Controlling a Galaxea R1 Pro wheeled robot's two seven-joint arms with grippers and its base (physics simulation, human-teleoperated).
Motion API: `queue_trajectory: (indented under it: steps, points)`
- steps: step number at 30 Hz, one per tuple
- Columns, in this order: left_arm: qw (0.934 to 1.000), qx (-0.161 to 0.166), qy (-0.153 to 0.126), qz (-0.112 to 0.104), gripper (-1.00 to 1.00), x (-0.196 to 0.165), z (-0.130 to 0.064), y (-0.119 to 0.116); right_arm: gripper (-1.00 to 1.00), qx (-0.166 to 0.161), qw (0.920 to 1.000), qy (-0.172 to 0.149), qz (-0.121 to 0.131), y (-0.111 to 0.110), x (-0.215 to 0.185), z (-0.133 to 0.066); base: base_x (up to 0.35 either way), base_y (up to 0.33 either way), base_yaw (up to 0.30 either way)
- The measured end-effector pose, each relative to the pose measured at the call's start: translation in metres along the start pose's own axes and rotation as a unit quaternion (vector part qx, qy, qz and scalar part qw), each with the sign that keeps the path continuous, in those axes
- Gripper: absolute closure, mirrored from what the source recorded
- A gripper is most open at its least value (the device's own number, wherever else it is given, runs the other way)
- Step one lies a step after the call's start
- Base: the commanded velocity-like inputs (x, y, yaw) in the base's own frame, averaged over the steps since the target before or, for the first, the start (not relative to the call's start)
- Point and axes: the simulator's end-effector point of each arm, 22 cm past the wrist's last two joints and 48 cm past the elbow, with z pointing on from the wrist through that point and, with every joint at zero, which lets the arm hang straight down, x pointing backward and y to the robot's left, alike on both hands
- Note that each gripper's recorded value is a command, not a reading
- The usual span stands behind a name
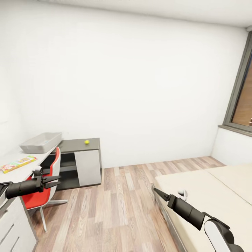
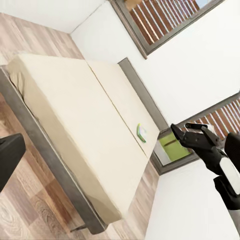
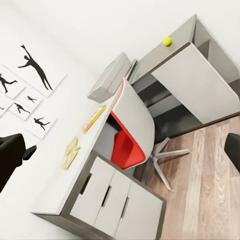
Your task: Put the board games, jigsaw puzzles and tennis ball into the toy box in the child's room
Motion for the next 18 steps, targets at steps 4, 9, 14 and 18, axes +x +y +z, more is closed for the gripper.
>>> queue_trajectory:
  steps: [4, 9, 14, 18]
  points:
    - [1.0, 0.0, 0.0, 0.0, -1.0, 0.0001, 0.0, 0.0001, -1.0, 0.0, 1.0, 0.0, 0.0, 0.0001, 0.0001, 0.0001, -0.015, 0.0, 0.064]
    - [1.0, 0.0, 0.001, 0.0, -1.0, 0.0002, 0.0001, 0.0001, -1.0, -0.001, 1.0, -0.001, -0.001, 0.001, -0.0005, 0.0002, -0.01, 0.0, 0.022]
    - [1.0, 0.0, 0.001, 0.0, -1.0, 0.0001, 0.0003, 0.0005, -1.0, -0.001, 1.0, -0.001, -0.001, 0.0006, -0.0006, 0.0003, -0.11, 0.0, 0.095]
    - [1.0, 0.0, 0.0, 0.0, -1.0, 0.0001, 0.0002, 0.0004, -1.0, 0.0, 1.0, 0.0, -0.001, 0.0003, -0.0002, 0.0004, -0.182, 0.0, 0.208]
